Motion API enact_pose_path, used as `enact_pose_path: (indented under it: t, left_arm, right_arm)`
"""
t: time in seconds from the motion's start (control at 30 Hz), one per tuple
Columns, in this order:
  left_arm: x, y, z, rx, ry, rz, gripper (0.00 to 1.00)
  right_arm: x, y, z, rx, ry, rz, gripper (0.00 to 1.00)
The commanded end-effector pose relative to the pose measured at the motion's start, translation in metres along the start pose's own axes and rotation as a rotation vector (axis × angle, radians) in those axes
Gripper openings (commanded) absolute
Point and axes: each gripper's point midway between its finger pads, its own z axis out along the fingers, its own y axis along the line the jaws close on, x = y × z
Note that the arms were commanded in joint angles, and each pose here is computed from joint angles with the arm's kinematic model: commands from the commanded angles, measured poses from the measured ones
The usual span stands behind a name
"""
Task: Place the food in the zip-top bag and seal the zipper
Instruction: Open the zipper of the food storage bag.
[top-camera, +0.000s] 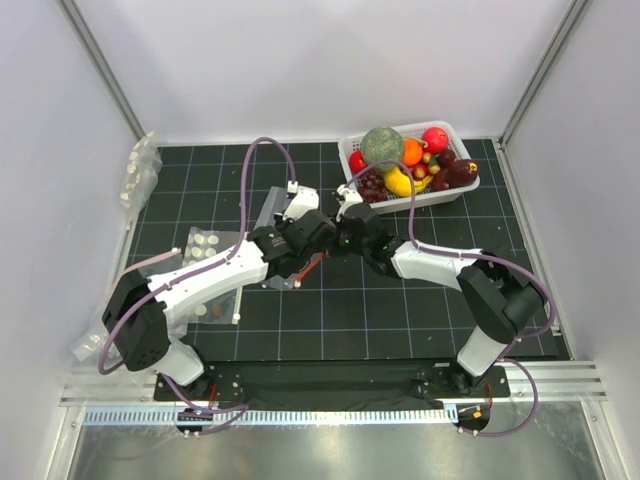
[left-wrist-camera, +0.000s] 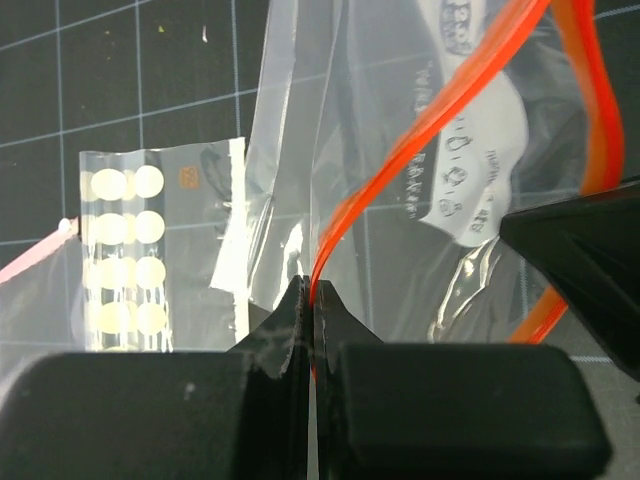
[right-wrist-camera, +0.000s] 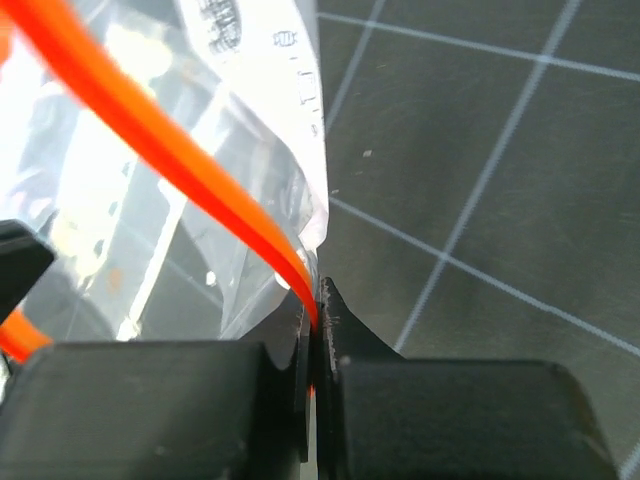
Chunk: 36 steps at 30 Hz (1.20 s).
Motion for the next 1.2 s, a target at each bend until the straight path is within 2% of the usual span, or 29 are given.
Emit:
enact_pose_path:
  t: [0.0,0.13,0.2,0.37,0.6,0.67,0.7,0.77,0.97,1.07,1.1,1.13,1.17]
  left_arm:
    - [-0.021,0.002,-0.016,0.074,-0.062,-0.098,0.01]
    - [-0.022,-0.005,-0.027,0.189,-0.093,-0.104,0.36]
    - [-0.019,-0.006,-0.025,0.192,-0.086,-0.083,0.45]
    - [-0.003,-0.013,-0.013,0.161,-0.02,-0.02,0.51]
    - [0.006,-0.042,-0.01,0.277,0.03,0.022,0.62]
    - [0.009,-0.041,-0.006,0.255,0.036,0.035,0.59]
    - [0.01,-0.039,-0.001,0.225,0.037,0.046,0.51]
    - [0.01,-0.038,0.001,0.205,0.045,0.058,0.44]
    - [0.009,-0.033,-0.002,0.19,0.041,0.028,0.0]
    - [0.003,-0.016,-0.012,0.135,0.0,-0.002,0.0]
    - [0.003,-0.011,-0.013,0.114,-0.007,-0.007,0.0]
    - [0.005,-0.005,-0.015,0.098,0.005,0.001,0.0]
    - [0.003,-0.002,-0.016,0.081,0.002,-0.002,0.0]
  right_arm:
    - [-0.027,0.035,-0.009,-0.139,-0.05,-0.031,0.01]
    - [-0.019,0.044,-0.011,-0.194,-0.013,-0.028,0.01]
    - [-0.019,0.048,-0.013,-0.217,-0.009,-0.024,0.01]
    - [-0.017,0.059,-0.017,-0.278,0.018,-0.02,0.01]
    - [-0.013,0.059,-0.016,-0.298,0.04,-0.002,0.01]
    - [-0.013,0.06,-0.017,-0.302,0.04,0.003,0.01]
    - [-0.013,0.059,-0.019,-0.302,0.036,0.001,0.01]
    - [-0.015,0.058,-0.021,-0.302,0.031,0.008,0.01]
    - [-0.013,0.05,-0.02,-0.328,0.058,0.078,0.01]
    - [-0.016,0.049,-0.014,-0.365,0.072,0.108,0.02]
    - [-0.014,0.045,-0.012,-0.344,0.082,0.111,0.12]
    - [-0.016,0.037,-0.009,-0.3,0.068,0.108,0.38]
    - [-0.016,0.033,-0.008,-0.274,0.061,0.096,0.43]
